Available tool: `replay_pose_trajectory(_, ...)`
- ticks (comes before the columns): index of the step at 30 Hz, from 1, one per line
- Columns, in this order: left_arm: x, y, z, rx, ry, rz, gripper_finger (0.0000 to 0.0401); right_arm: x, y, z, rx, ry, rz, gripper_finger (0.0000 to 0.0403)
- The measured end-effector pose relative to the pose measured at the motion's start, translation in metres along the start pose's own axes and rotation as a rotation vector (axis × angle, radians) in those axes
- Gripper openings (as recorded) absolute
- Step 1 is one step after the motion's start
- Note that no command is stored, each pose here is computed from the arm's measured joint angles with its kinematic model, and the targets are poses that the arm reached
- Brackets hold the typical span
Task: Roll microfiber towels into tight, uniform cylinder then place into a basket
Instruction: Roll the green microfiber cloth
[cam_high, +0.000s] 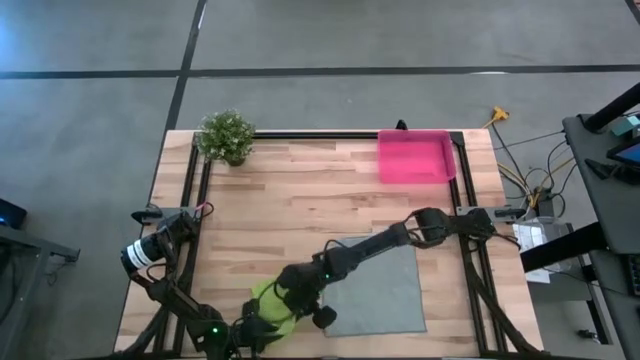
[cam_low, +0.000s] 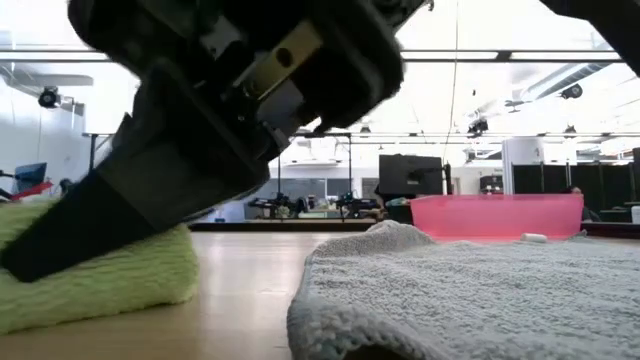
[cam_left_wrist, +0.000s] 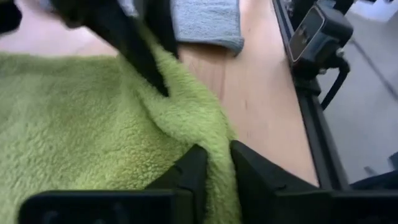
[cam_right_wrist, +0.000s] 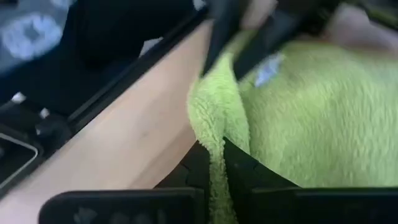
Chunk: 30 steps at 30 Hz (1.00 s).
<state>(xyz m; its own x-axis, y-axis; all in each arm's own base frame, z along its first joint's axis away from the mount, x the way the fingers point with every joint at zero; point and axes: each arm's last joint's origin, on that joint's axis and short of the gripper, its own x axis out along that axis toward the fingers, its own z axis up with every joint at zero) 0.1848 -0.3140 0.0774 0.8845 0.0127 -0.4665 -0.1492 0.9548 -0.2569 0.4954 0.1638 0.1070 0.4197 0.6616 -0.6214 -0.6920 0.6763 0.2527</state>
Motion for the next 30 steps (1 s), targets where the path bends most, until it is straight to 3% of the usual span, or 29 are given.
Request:
replay_pose_trajectory(6,-0.004,0.001,0.008,0.091,0.020,0.007,0.0143,0.001,-0.004,-0.013,0.173,-0.007,-0.005,0.0014)
replay_pose_trajectory(11,-0.014,-0.003,0.023,0.305,0.031,-0.029,0.0181,0.004,-0.004,-0.020,0.302,-0.028,-0.008,0.0014)
replay_pose_trajectory(17,-0.019,-0.022,0.043,0.651,-0.054,-0.004,0.0179,0.005,-0.006,-0.024,0.438,-0.069,-0.018,0.0013)
replay_pose_trajectory(20,-0.019,-0.028,0.051,0.746,-0.057,0.048,0.0172,0.005,-0.006,-0.026,0.478,-0.072,-0.025,0.0013)
replay_pose_trajectory(24,-0.020,-0.029,0.056,0.833,-0.027,0.111,0.0168,0.005,-0.006,-0.027,0.499,-0.064,-0.029,0.0013)
replay_pose_trajectory(30,-0.016,-0.032,0.053,0.857,0.015,0.096,0.0168,0.005,-0.006,-0.026,0.521,-0.066,-0.029,0.0013)
